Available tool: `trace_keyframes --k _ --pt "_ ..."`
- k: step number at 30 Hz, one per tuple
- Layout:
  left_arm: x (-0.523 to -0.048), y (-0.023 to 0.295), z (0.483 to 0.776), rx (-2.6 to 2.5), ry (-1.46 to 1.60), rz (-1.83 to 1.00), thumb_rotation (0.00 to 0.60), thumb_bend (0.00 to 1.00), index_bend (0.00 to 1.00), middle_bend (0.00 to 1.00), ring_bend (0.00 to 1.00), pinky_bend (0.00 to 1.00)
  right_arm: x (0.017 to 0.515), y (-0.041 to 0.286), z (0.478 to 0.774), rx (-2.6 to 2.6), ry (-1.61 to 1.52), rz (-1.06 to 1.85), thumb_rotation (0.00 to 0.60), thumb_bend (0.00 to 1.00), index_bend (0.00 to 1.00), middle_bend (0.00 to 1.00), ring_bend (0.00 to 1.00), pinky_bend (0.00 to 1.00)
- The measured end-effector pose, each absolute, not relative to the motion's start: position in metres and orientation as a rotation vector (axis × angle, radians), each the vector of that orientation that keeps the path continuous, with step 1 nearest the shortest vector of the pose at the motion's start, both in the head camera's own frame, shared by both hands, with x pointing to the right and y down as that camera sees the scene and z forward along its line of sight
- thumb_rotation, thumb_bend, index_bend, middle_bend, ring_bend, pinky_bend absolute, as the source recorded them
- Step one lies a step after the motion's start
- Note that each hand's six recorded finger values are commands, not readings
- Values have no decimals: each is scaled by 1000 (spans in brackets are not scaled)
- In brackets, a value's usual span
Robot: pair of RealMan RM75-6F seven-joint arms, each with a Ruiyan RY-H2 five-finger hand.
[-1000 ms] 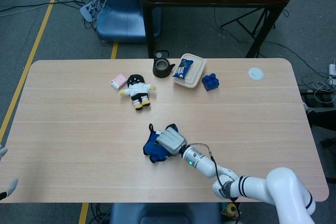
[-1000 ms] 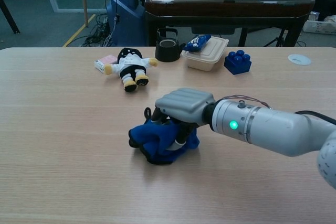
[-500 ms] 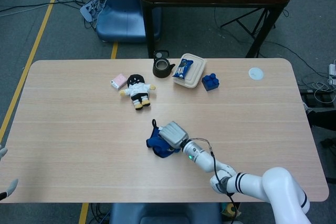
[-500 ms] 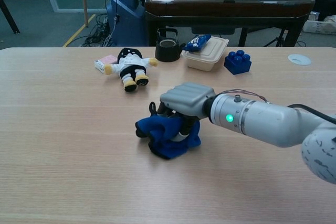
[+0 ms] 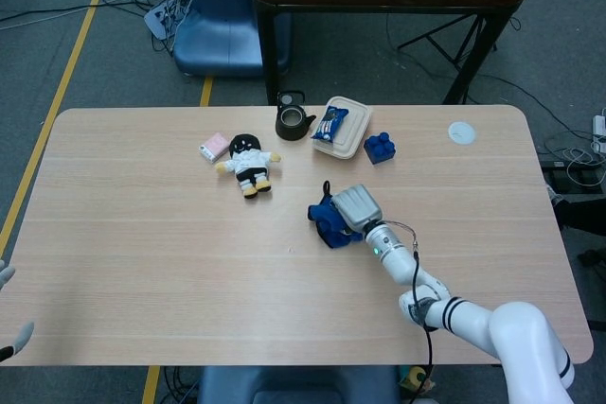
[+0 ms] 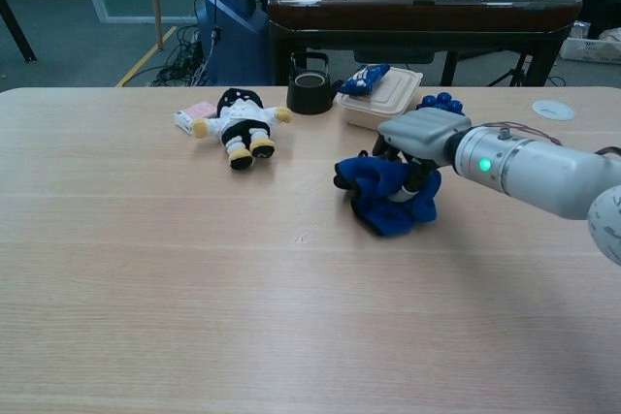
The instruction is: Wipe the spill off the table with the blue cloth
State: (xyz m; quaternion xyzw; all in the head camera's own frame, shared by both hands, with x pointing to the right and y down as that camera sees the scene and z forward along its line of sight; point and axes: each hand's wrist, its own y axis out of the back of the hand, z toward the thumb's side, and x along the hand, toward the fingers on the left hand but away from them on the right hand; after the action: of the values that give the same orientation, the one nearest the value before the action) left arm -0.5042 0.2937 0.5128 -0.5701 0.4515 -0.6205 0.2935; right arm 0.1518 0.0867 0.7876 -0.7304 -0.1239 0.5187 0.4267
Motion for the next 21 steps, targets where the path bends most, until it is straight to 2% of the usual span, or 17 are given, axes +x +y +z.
trace_keyframes --k 6,14,21 --pt "-506 295 511 -1513 1207 -1655 600 246 124 60 42 68 133 94 785 -1866 -306 1261 600 543 802 667 610 778" --pt "-507 296 510 -1508 1214 -1661 600 246 124 60 42 68 79 135 783 -1951 -193 1134 600 544 802 667 610 778" --pt "-507 296 510 -1511 1209 -1661 600 246 123 60 42 68 52 163 771 -2047 -148 1040 600 543 802 667 611 778"
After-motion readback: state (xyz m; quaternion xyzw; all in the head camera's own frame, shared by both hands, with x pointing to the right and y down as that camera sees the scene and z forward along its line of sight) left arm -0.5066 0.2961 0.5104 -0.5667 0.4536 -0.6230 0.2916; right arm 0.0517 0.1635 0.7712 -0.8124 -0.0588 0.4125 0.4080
